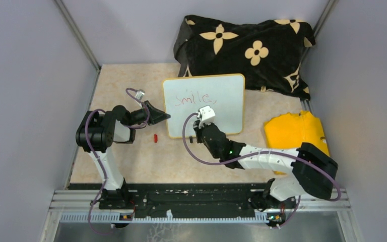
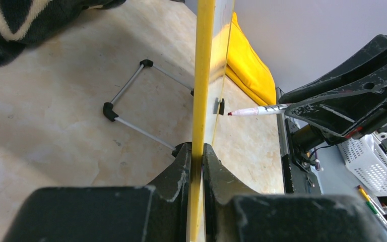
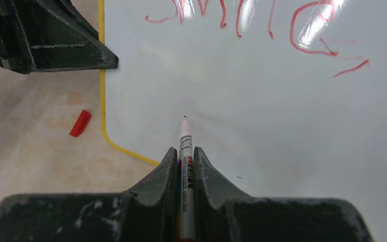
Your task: Write a sentence on the whiteboard
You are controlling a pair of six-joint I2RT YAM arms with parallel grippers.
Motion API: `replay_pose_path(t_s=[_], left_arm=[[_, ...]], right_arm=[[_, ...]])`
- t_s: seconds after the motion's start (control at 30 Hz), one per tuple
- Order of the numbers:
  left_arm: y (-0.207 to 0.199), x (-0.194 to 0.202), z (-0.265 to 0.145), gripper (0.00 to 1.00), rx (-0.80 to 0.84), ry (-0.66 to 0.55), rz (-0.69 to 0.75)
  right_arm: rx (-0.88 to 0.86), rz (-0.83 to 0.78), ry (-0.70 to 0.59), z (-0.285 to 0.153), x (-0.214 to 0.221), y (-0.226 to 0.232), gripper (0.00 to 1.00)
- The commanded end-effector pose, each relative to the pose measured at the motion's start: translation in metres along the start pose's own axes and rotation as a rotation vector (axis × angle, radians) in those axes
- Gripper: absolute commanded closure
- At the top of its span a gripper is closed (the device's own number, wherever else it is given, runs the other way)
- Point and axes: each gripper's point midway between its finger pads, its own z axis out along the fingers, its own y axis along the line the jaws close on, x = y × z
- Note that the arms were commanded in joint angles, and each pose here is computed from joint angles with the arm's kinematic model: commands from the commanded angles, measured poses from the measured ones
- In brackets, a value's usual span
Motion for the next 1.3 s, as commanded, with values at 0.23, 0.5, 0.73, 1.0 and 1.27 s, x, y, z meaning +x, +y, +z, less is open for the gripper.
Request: replay_pose_path(t_s=[0.23,0.5,0.73,1.0,1.27], left_arm=[[0.009,0.0,0.003,0.93,-0.012,0.001,0.007],[0.009,0.0,0.003,0.93,-0.011,0.003,0.007],[0.009,0.001,0.003,0.94,-0.013,0.004,0.002],[0.009,0.002,0.004,0.94,-0.011,0.009,0.0],[0.008,0.002,0.005,0.94,-0.008,0.013,-0.001]], right_arm=[[-0.062,0.045,-0.145,0.015,-0.055,0.036,1.0],[-0.06,0.027,-0.112,0.02,-0.046,0.041,1.0],[-0.035,0.012,-0.09,0.025,-0.04,0.039,1.0],[-0.004,0.005,-0.07,0.031,-0.036,0.038,1.0],[0.016,-0.016,-0.042,0.037,-0.029,0.038,1.0]])
